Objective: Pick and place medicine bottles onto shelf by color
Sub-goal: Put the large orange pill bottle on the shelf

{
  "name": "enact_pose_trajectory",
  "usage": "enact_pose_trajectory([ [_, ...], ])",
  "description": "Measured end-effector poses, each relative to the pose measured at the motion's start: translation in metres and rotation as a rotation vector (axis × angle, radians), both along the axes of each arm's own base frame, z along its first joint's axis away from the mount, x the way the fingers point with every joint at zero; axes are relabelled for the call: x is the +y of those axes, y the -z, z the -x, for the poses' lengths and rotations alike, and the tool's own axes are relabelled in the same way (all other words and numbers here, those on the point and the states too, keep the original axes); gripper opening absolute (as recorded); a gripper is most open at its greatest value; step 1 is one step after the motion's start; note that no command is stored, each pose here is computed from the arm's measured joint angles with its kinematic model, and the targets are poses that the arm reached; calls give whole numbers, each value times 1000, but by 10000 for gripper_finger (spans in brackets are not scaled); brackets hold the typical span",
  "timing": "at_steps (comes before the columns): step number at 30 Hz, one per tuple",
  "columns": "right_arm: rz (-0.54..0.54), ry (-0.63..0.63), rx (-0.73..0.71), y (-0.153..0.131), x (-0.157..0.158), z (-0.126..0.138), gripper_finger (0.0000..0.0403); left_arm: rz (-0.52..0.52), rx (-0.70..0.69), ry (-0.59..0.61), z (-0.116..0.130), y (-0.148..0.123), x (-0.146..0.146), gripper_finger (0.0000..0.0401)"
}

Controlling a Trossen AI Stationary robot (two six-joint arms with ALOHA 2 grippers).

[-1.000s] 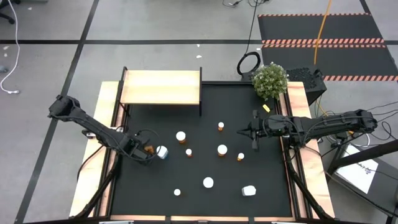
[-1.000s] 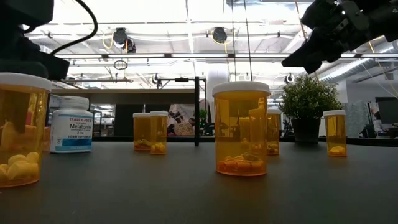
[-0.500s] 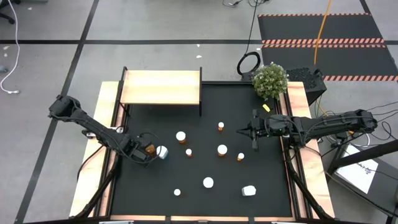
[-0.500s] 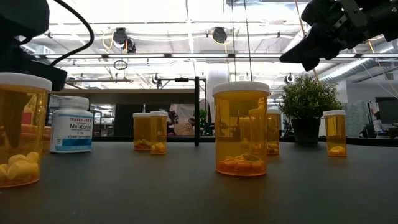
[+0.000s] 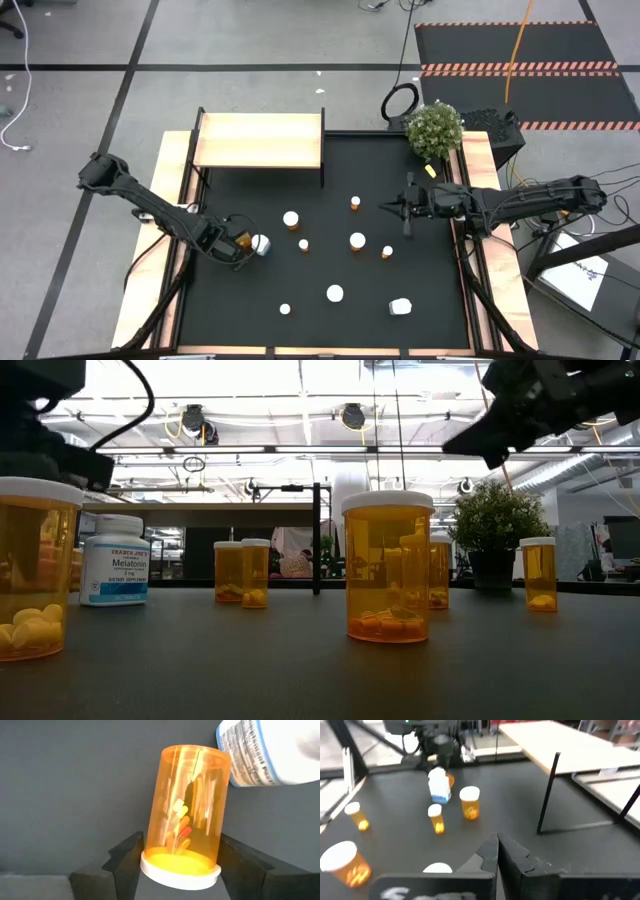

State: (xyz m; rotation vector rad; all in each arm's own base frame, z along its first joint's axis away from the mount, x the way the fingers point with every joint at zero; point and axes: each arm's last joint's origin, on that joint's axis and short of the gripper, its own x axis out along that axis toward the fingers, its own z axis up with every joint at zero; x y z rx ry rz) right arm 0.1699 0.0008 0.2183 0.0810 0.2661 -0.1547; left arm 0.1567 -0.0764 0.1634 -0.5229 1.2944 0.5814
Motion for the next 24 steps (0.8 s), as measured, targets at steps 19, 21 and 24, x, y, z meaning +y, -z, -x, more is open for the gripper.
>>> enact_pose_trajectory([
  [19, 166, -88, -285, -26, 6, -125, 37, -228, -32, 165, -27, -126, 20, 218],
  [21, 182, -127, -269, -28, 8, -144, 65, -258, -80, 193, -33, -139, 25, 210],
  [24, 195, -151, -245, -29, 9, -168, 116, -281, -167, 248, -43, -154, 29, 204],
])
